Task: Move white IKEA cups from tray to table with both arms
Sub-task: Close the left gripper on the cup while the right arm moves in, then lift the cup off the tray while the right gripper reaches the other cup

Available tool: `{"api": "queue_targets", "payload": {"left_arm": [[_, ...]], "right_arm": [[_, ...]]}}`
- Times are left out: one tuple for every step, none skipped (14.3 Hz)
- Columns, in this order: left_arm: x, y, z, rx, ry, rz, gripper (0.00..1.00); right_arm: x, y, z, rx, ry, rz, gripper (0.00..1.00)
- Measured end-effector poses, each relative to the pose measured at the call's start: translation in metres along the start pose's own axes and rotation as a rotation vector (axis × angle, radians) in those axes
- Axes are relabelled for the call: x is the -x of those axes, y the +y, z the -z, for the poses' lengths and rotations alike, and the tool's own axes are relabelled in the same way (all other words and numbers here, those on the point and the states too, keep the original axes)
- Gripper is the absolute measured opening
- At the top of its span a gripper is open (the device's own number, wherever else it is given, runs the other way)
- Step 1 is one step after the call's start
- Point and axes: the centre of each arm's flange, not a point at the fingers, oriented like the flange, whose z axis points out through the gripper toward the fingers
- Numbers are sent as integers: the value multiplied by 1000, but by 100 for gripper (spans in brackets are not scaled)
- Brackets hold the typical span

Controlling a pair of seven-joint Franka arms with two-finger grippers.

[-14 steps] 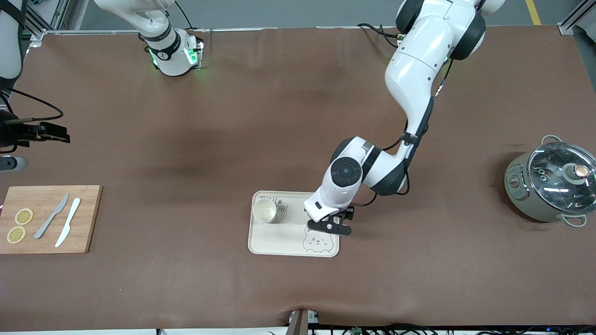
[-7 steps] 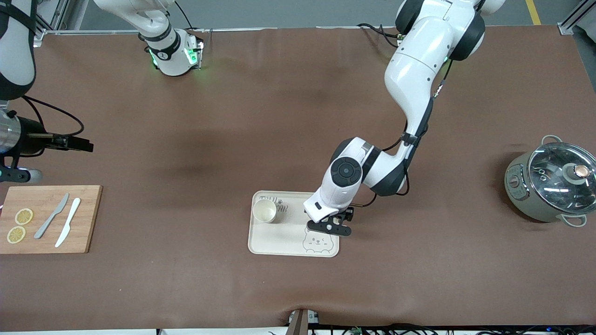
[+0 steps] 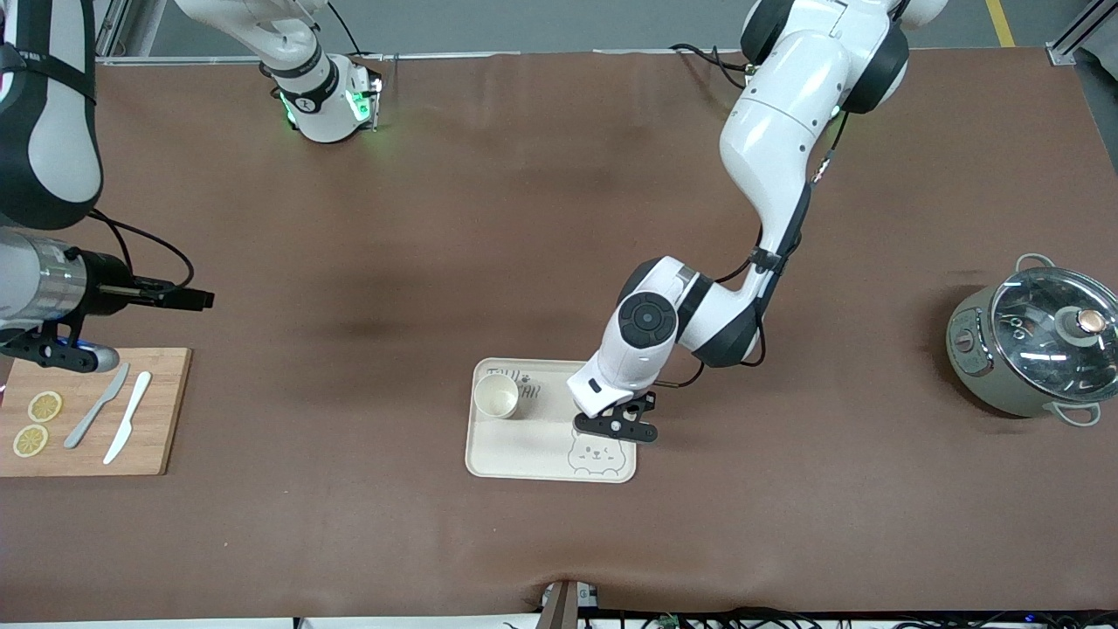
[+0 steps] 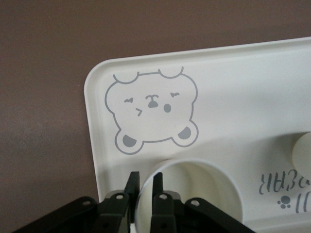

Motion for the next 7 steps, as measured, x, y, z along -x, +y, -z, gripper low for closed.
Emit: {"api": "queue_targets", "payload": {"left_arm": [[0, 0, 0, 0, 0, 0, 4], [0, 0, 0, 0, 0, 0, 4], [0, 0, 0, 0, 1, 0, 4], [-1, -1, 0, -1, 2, 1, 4], [-2, -3, 1, -3, 4, 4, 4], [-4, -6, 2, -3, 7, 8, 4], [-7, -8, 5, -1, 13, 13, 4]], "right_arm": [[-3, -6, -6, -3, -7, -24, 100], [-5, -14, -12, -9, -9, -46, 100], [-8, -21, -16, -15, -5, -66, 100], [-10, -27, -20, -18, -5, -84, 100], [-13, -31, -24, -19, -5, -99, 100], [-16, -35, -28, -21, -3, -114, 100], [-19, -40, -34, -20, -2, -133, 100]]}}
